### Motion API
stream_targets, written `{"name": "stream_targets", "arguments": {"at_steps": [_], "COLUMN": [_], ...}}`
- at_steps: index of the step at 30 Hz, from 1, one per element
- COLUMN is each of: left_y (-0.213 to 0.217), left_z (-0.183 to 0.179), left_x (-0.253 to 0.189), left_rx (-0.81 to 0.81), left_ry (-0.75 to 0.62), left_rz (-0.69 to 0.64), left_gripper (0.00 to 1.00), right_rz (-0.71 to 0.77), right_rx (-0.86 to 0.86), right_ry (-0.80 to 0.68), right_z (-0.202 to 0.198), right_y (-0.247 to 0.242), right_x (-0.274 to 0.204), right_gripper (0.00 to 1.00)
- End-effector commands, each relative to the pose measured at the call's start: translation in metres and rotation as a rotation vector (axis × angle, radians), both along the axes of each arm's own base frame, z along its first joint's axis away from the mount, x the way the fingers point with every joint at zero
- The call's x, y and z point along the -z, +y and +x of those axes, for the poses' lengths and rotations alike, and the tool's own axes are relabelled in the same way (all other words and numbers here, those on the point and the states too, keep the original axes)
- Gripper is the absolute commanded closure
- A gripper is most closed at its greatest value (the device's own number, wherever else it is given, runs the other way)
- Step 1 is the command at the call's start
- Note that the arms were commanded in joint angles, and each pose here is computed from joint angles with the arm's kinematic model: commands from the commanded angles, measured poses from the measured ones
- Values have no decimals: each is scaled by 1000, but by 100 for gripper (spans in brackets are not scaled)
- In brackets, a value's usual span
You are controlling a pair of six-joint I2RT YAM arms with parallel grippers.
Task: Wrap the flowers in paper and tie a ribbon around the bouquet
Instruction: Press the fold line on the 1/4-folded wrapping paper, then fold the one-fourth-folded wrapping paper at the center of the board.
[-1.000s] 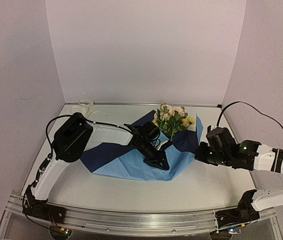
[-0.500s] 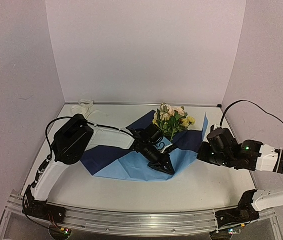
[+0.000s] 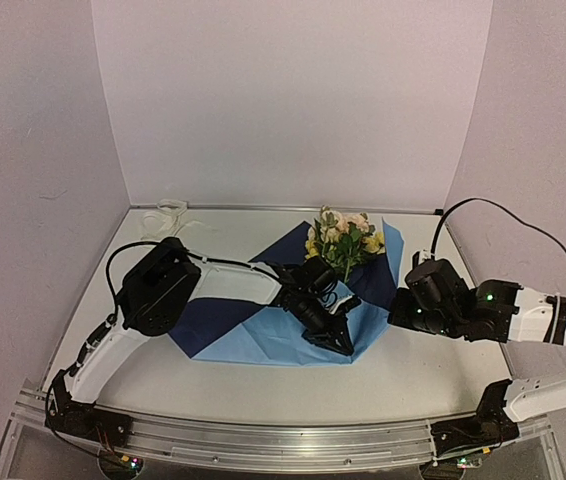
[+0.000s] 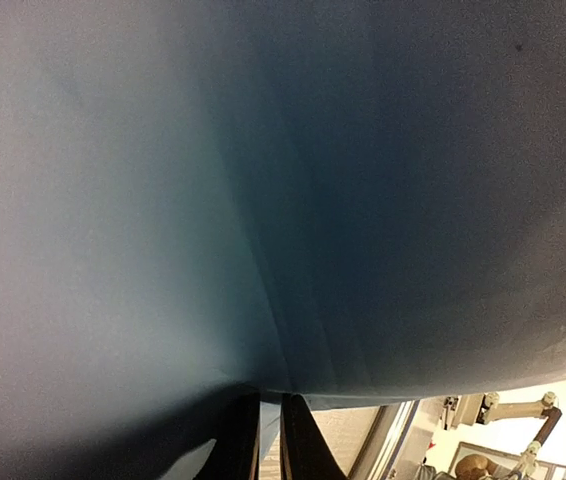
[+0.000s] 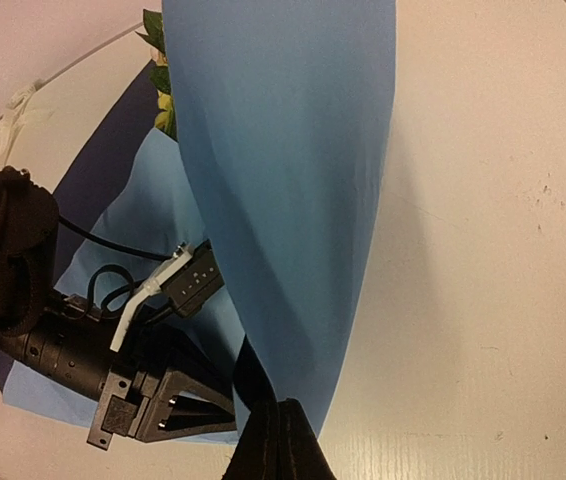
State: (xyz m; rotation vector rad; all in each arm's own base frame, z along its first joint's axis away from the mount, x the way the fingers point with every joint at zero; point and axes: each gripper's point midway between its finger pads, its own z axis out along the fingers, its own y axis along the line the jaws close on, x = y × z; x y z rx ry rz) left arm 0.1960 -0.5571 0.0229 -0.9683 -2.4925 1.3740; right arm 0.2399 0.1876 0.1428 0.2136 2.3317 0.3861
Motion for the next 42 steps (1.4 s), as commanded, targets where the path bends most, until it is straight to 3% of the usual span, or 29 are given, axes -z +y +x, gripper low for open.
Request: {"name": "stream_targets", "arguments": {"at_steps": [1,6,11,18,24,29,35,42], "left_y": [9,7,13,80,171,213,218,208], "left_z": [6,8,21,42,16,-7,8,20], "left_x": [24,-2,-70,-112,-77,-32,12,12], "left_rx": [-29,-28,-51,-162,-239,-260,-298,-328], "left_ry": [-48,-82,-120,-118,-100,-90,-122,-139], "left_rz": [105,61,-65,-99,74,219,322,300], "left_gripper": [91,90,86,82,82,86,96,97], "right_rz": [21,23,11,-16,-37,-46,-47,-26], "right_rx": [18,25,26,25,35,30,6,-59], "right_ry": [-15,-9,-11,-5,-1,2,12,47], "right_z": [2,1,0,-1,-1,-1,1,5], "right_y": [2,0,-3,-7,-11,-9,-1,30], "right_x": [-8,-7,-8,-7,-5,-6,-9,-16], "right_gripper": [100,100,100,100,100,100,100,100]}}
